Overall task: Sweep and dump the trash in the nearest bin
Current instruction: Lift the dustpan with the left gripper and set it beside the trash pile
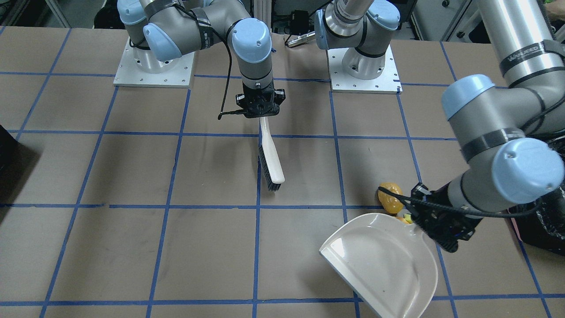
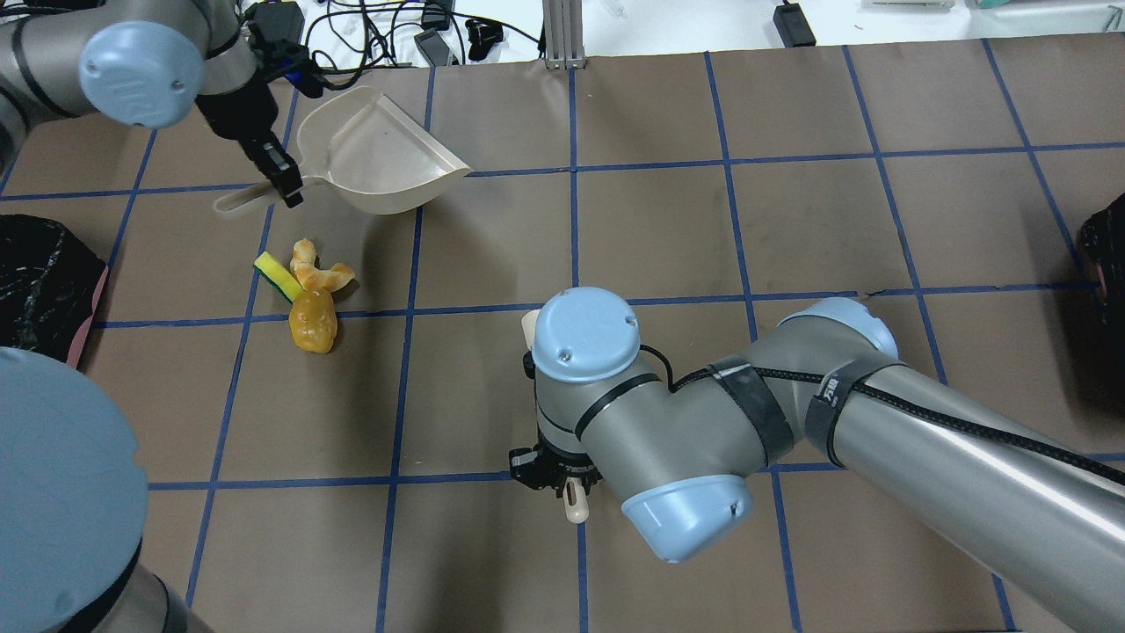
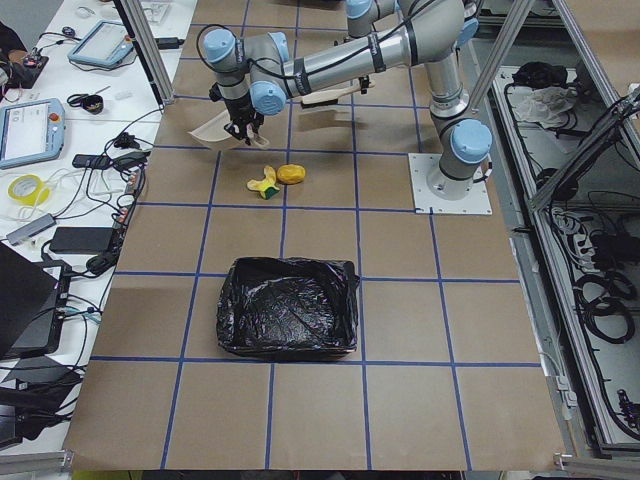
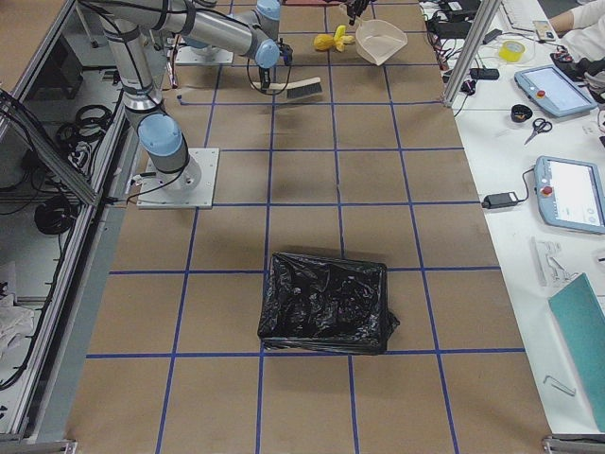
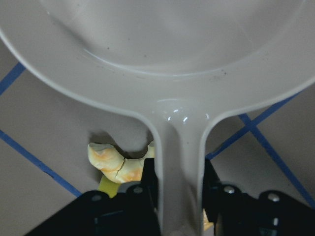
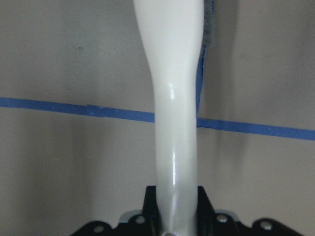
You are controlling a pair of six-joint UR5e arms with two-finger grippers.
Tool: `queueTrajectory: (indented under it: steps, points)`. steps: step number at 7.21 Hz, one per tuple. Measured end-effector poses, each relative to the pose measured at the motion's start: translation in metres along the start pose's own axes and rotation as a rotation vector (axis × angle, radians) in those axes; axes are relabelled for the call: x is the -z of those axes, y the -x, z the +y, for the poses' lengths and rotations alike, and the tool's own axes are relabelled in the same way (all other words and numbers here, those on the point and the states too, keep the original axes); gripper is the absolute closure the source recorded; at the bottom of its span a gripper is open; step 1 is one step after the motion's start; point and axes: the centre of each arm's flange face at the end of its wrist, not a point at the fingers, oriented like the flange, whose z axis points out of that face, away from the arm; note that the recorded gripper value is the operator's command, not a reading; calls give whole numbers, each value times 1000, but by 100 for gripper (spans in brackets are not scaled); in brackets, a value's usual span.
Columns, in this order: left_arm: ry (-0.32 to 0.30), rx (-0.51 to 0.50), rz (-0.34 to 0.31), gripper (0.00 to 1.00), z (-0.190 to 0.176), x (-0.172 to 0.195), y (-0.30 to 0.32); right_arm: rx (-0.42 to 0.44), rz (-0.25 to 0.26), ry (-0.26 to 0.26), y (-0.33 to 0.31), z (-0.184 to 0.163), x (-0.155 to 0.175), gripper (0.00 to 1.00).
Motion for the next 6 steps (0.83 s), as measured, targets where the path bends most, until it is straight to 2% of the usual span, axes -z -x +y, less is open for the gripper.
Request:
queueTrajectory:
  steps: [3, 5, 6]
  points:
    - [43, -303, -18, 100, 106, 21, 55, -120, -168, 56, -22, -28, 28, 100]
    - [81, -546, -82, 100, 158, 12, 94, -149, -212, 68, -29, -35, 34, 100]
    - [121, -653, -121, 100, 178, 0, 110, -158, -234, 75, -30, -37, 35, 100]
